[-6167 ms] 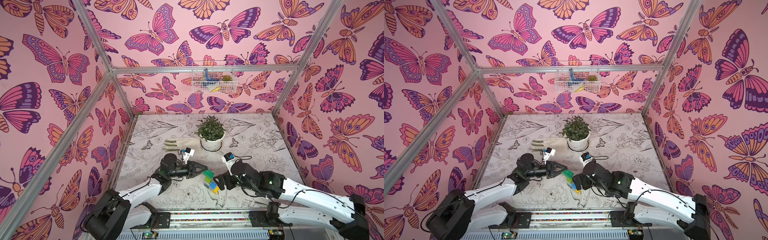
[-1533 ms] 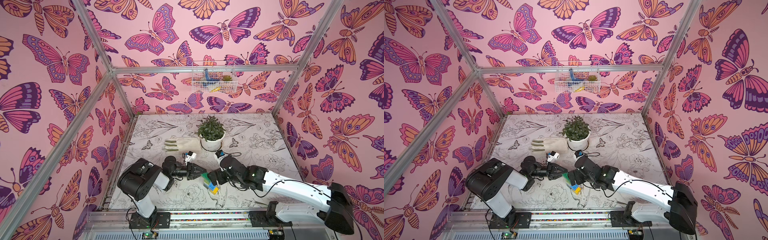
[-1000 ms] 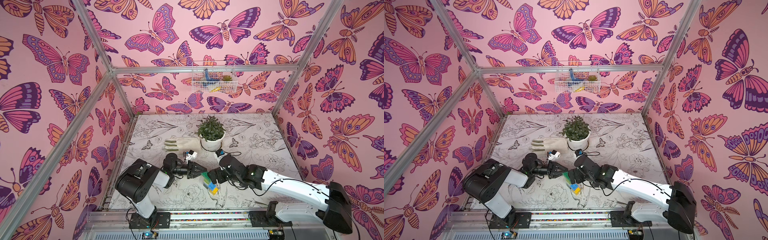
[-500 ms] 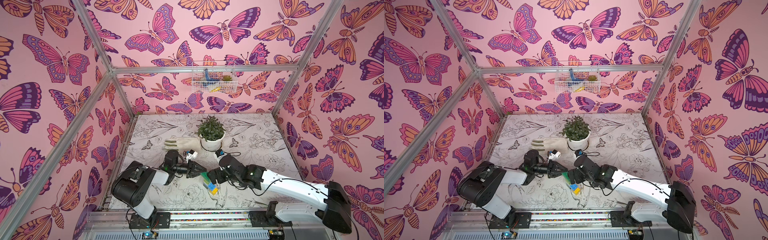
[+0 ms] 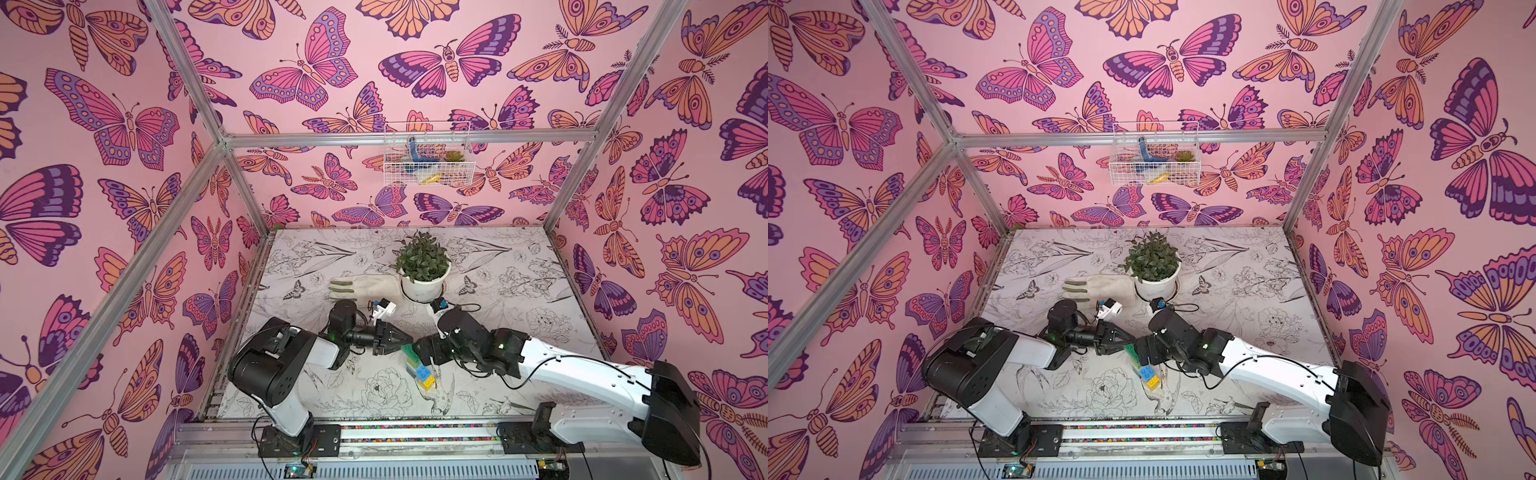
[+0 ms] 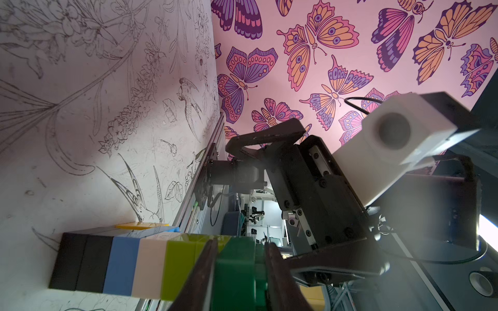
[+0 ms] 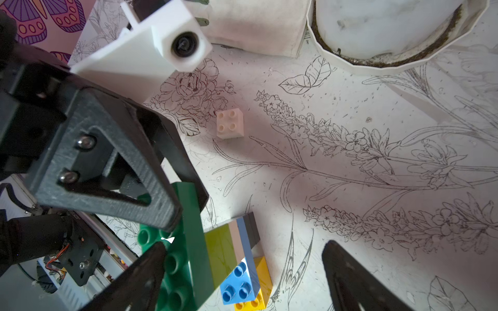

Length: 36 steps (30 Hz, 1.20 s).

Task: Assemble a giraffe with lego
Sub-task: Assemble the lego brick with the lego brick.

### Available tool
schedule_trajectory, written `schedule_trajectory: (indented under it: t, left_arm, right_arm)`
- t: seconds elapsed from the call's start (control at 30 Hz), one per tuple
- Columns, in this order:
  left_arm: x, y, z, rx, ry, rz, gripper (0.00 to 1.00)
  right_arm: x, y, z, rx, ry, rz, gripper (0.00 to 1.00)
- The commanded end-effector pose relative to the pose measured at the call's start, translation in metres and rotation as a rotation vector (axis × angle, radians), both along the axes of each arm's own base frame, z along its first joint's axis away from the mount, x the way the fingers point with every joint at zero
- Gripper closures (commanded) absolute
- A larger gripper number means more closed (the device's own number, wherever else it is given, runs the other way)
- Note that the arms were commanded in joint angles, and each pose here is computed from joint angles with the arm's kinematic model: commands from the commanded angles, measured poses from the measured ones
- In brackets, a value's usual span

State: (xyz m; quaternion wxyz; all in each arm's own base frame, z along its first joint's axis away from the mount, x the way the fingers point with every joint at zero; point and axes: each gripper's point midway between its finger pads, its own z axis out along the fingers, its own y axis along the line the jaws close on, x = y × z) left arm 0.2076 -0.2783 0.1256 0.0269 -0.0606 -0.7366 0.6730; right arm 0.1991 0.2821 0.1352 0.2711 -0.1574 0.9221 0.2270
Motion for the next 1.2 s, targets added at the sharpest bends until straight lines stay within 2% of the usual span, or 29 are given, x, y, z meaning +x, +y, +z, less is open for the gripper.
schedule_trajectory:
  t: [0.0,0.1,0.2,0.33,0.53,0.63,0.93,1.17]
  left_arm:
    - [-0.004,0.012,-0.055,0.154,0.189,0.1,0.97]
    - [-0.002,0.013,-0.05,0.15,0.182,0.105,0.9]
    - [0.001,0.012,-0.045,0.148,0.169,0.108,0.74]
    - [0.006,0.011,-0.037,0.134,0.148,0.114,0.6]
    - [0.015,0.009,-0.025,0.118,0.121,0.122,0.45]
    - [0.017,0.009,-0.022,0.115,0.114,0.123,0.42]
    - [0.02,0.008,0.003,0.094,0.056,0.126,0.41]
    - [0.032,0.027,0.029,0.163,0.008,0.194,0.28]
  right_arm:
    - [-0.023,-0.034,-0.051,-0.193,0.127,0.012,0.08]
    - [-0.025,-0.034,-0.052,-0.204,0.139,0.024,0.08]
    - [-0.025,-0.032,-0.052,-0.205,0.143,0.033,0.09]
    - [-0.025,-0.033,-0.051,-0.201,0.141,0.031,0.09]
    - [-0.025,-0.035,-0.047,-0.188,0.125,0.028,0.08]
    - [-0.025,-0.036,-0.044,-0.176,0.115,0.027,0.09]
    - [-0.026,-0.034,-0.039,-0.151,0.094,0.046,0.09]
    - [-0.019,-0.029,-0.016,-0.077,0.012,0.048,0.07]
